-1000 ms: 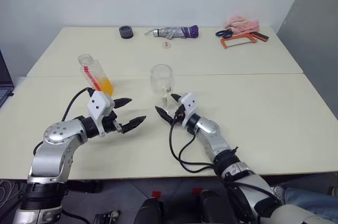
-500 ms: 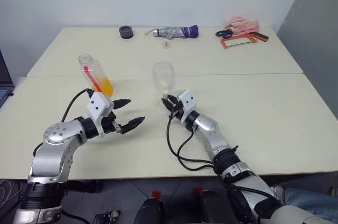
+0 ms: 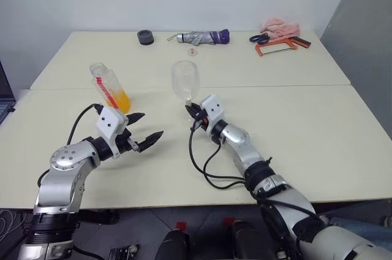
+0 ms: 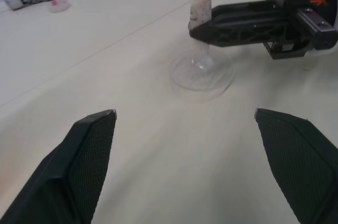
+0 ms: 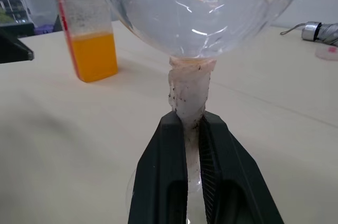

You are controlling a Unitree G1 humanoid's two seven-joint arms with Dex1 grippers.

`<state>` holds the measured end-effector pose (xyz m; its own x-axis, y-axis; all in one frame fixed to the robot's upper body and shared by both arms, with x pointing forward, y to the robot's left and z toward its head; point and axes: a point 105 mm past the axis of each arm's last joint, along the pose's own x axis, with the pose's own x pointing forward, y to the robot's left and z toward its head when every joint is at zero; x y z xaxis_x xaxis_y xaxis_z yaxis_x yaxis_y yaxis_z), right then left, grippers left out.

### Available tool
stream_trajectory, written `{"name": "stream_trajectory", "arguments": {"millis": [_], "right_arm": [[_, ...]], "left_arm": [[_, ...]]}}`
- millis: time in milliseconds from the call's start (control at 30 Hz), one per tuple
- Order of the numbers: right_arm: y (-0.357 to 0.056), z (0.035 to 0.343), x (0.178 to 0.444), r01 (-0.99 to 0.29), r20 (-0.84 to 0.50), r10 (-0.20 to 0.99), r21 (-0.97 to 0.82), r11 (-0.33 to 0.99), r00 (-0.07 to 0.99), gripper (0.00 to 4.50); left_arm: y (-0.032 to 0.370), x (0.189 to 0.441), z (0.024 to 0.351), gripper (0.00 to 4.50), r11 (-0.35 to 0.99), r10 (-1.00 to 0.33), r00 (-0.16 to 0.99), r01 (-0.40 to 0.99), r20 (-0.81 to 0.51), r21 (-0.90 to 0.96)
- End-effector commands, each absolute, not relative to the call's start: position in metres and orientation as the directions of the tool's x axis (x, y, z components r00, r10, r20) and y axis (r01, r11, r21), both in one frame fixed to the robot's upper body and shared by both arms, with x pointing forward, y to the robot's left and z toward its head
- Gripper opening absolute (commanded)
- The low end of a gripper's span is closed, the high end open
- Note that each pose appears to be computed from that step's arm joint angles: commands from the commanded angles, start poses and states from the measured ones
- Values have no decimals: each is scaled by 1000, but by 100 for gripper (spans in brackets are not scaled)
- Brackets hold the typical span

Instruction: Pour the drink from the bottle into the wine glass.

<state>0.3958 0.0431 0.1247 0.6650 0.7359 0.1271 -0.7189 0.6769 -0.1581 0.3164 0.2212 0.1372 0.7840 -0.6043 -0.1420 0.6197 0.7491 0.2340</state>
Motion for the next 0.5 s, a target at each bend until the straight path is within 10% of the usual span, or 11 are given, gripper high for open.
{"name": "stream_trajectory", "arguments": {"millis": [33,367,500], "right_arm": [[67,138,392,-743,164,759,-154,651,630,4],[63,121,391,-759,118,771,-135,637,626,4],[61,120,390,-760,124,771,-132,636,624,135]], "left_arm": [[226,316,156,450,760,-594,799,594,-89,261],[227,313,170,450,755,-604,794,598,-68,269],[220,313,177,450,744,-630,775,620,-46,250]]}}
